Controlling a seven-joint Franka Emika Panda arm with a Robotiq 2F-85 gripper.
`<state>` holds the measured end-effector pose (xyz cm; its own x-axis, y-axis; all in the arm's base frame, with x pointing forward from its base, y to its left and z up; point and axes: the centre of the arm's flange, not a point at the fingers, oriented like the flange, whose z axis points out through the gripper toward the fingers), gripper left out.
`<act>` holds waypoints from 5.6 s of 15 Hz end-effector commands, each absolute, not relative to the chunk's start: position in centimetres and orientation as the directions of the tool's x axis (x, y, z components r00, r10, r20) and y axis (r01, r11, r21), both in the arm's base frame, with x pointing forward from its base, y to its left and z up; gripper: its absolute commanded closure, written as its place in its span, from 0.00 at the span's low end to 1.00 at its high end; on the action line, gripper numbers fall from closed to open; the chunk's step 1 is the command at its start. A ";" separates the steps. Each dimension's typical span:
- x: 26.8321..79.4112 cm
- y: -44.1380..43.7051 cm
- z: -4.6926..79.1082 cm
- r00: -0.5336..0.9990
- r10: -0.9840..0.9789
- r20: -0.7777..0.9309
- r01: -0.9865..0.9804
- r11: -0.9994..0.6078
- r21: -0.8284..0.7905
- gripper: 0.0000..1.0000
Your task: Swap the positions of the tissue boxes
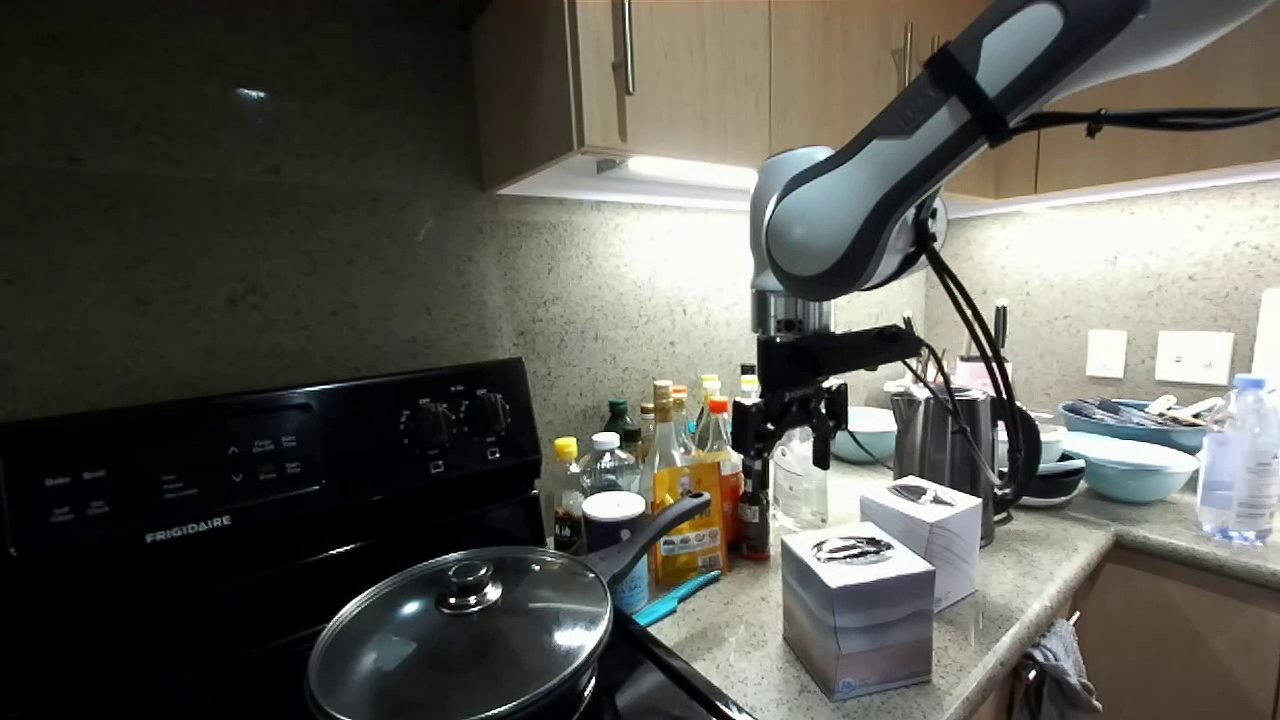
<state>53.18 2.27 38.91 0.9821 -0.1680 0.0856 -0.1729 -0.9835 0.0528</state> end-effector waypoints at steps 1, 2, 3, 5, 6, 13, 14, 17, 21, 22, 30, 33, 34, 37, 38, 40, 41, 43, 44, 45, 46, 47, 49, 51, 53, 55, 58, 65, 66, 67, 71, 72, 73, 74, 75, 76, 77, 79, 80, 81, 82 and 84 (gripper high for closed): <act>50.8 -0.7 42.6 0.991 -0.129 0.042 -0.133 -0.983 0.123 0.00; 50.1 -2.0 43.1 0.992 -0.124 0.017 -0.126 -0.982 0.141 0.00; 49.4 -3.1 43.6 0.993 -0.119 -0.005 -0.117 -0.981 0.155 0.00; 48.1 -5.2 44.2 0.991 -0.130 -0.042 -0.120 -0.976 0.183 0.00; 47.5 -6.1 44.1 0.989 -0.136 -0.062 -0.122 -0.974 0.190 0.00; 47.9 -9.6 39.0 0.969 -0.192 -0.156 -0.180 -0.980 0.083 0.00; 48.4 -9.7 38.3 0.963 -0.213 -0.164 -0.205 -0.977 0.066 0.00; 47.9 -9.1 38.4 0.956 -0.230 -0.183 -0.217 -0.972 0.091 0.00; 49.4 -9.5 37.1 0.945 -0.252 -0.206 -0.241 -0.968 0.076 0.00; 50.1 -10.1 36.5 0.942 -0.261 -0.211 -0.252 -0.965 0.069 0.00; 55.0 -16.0 31.4 0.903 -0.337 -0.268 -0.322 -0.942 0.099 0.00; 56.6 -16.8 29.6 0.898 -0.326 -0.297 -0.309 -0.945 0.104 0.26; 57.0 -16.9 29.3 0.896 -0.327 -0.300 -0.309 -0.945 0.107 0.30; 58.1 -17.2 28.7 0.895 -0.324 -0.308 -0.303 -0.946 0.115 0.50; 58.3 -17.3 28.7 0.892 -0.327 -0.311 -0.305 -0.945 0.120 0.58; 58.3 -17.4 29.4 0.888 -0.342 -0.307 -0.318 -0.940 0.128 0.70; 57.9 -17.1 30.3 0.884 -0.361 -0.298 -0.333 -0.932 0.142 0.76; 56.9 -16.2 32.5 0.879 -0.391 -0.273 -0.357 -0.919 0.168 0.88; 56.3 -15.7 33.4 0.879 -0.401 -0.259 -0.365 -0.914 0.178 0.93; 55.6 -15.1 34.7 0.879 -0.411 -0.242 -0.373 -0.909 0.188 0.96; 55.1 -14.6 35.9 0.878 -0.420 -0.231 -0.380 -0.904 0.198 0.94; 54.6 -14.1 37.1 0.876 -0.429 -0.222 -0.386 -0.898 0.211 0.94; 53.4 -12.5 39.6 0.875 -0.430 -0.221 -0.380 -0.895 0.235 0.94; 52.1 -10.3 42.2 0.880 -0.403 -0.250 -0.347 -0.906 0.241 0.97; 51.0 -7.4 44.5 0.891 -0.343 -0.296 -0.290 -0.934 0.210 0.99; 50.4 -4.5 46.4 0.900 -0.293 -0.323 -0.241 -0.951 0.191 0.97; 49.8 -0.4 48.7 0.907 -0.221 -0.360 -0.177 -0.972 0.152 0.97; 52.2 4.3 47.7 0.873 -0.328 -0.361 -0.350 -0.937 0.004 0.97; 52.7 4.4 47.2 0.860 -0.368 -0.352 -0.399 -0.917 -0.014 0.97; 53.2 4.4 46.8 0.854 -0.401 -0.332 -0.436 -0.899 -0.039 0.97; 55.5 4.2 45.5 0.842 -0.502 -0.197 -0.527 -0.844 -0.100 0.97; 55.7 4.2 45.3 0.833 -0.524 -0.175 -0.544 -0.835 -0.086 0.97; 55.9 4.1 45.2 0.823 -0.543 -0.165 -0.559 -0.826 -0.069 0.97; 55.8 4.0 45.1 0.813 -0.559 -0.160 -0.572 -0.819 -0.048 0.97; 55.6 3.8 45.1 0.806 -0.571 -0.157 -0.581 -0.814 -0.022 0.97; 55.4 3.6 45.2 0.798 -0.584 -0.152 -0.589 -0.808 0.012 0.97; 55.2 3.3 45.2 0.792 -0.592 -0.148 -0.594 -0.803 0.036 0.97; 54.9 2.5 45.2 0.784 -0.604 -0.143 -0.596 -0.797 0.099 0.97; 54.7 2.1 45.0 0.780 -0.607 -0.152 -0.594 -0.794 0.128 0.97; 54.4 1.7 44.7 0.778 -0.602 -0.180 -0.583 -0.798 0.150 0.97; 54.2 1.4 44.4 0.775 -0.598 -0.204 -0.573 -0.801 0.172 0.97; 53.4 0.8 43.9 0.759 -0.597 -0.261 -0.560 -0.803 0.206 0.97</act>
<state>54.57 1.67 44.09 0.7770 -0.5929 -0.2114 -0.5735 -0.8053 0.1504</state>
